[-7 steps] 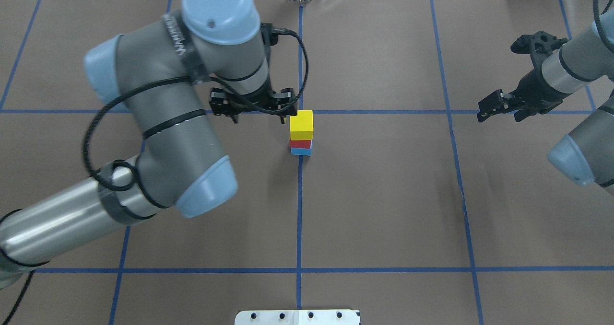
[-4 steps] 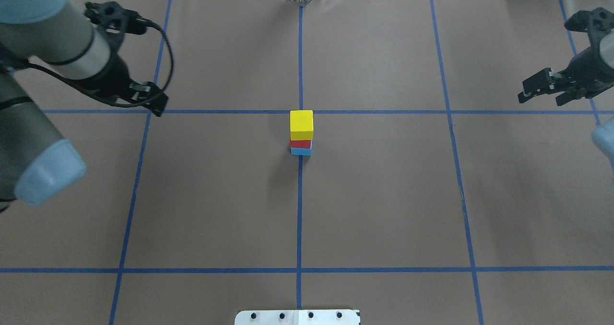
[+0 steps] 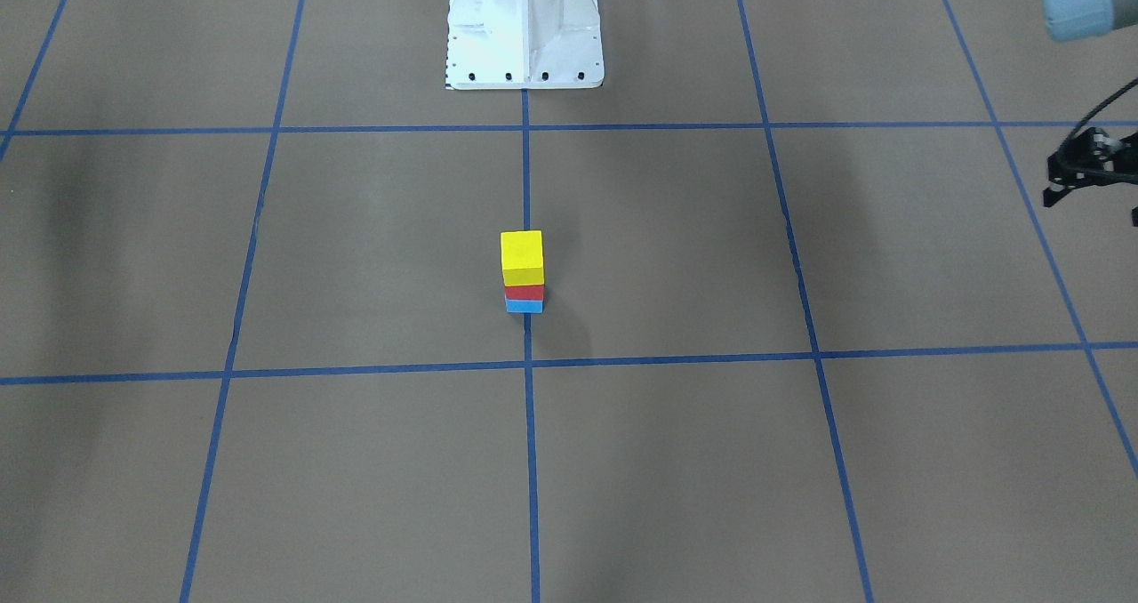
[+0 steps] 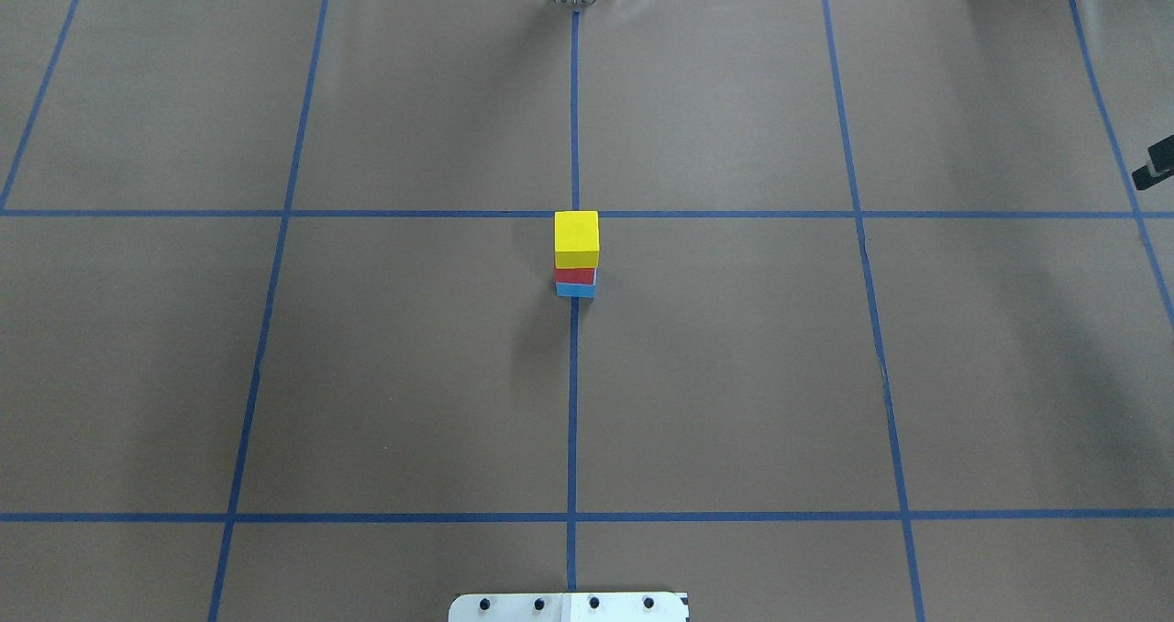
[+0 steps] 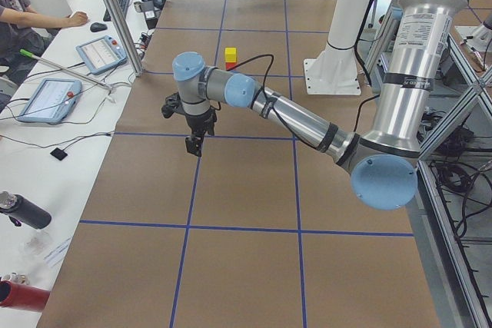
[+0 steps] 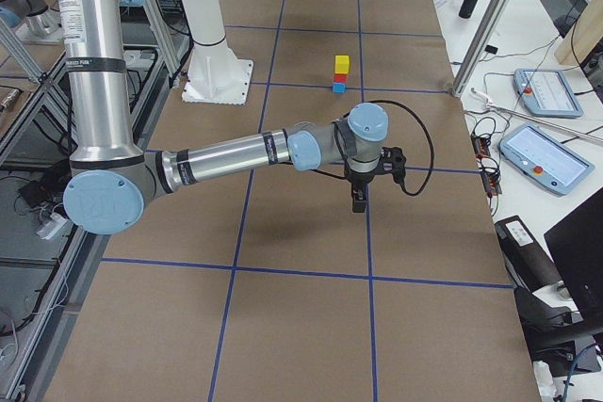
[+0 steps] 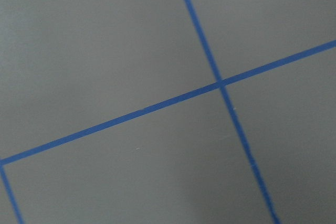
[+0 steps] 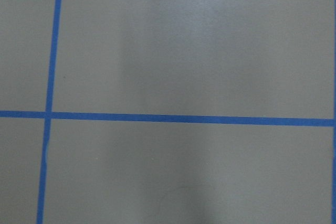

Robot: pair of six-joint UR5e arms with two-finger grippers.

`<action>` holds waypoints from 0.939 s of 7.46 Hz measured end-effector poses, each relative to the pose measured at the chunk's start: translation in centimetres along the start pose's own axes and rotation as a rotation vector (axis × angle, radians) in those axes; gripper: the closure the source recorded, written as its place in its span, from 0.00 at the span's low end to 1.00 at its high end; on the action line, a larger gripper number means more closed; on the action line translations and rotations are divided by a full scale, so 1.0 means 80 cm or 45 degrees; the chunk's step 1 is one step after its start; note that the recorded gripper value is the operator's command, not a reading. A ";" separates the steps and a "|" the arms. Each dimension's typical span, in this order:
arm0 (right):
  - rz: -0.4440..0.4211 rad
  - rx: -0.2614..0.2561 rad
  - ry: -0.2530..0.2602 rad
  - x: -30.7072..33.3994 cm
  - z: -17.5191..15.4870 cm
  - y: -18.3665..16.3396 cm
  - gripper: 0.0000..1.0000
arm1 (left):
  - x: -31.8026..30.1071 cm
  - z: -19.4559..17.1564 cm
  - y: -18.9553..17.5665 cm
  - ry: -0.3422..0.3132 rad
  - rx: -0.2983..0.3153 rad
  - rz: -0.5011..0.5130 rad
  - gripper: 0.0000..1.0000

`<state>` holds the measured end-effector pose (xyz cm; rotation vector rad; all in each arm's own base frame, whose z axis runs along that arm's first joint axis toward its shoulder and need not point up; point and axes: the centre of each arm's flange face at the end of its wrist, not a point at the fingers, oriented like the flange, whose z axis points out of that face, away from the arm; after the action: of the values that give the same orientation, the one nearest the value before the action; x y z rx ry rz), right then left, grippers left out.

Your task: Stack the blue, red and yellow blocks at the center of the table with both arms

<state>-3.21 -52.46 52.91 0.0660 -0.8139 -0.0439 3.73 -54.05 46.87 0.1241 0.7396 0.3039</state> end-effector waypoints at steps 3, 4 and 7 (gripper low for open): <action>-0.031 -0.047 0.035 0.027 -0.015 0.005 0.00 | -0.132 0.000 0.025 0.167 0.011 -0.204 0.01; -0.025 -0.057 0.039 0.033 -0.012 0.013 0.00 | -0.147 0.002 0.028 0.200 0.014 -0.241 0.01; -0.021 -0.071 0.041 0.043 -0.006 0.029 0.00 | -0.159 0.014 0.065 0.172 -0.002 -0.282 0.00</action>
<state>-0.49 -50.37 55.24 0.0211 -0.7792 -0.0808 -5.57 -53.10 56.97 0.0196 0.8792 0.1022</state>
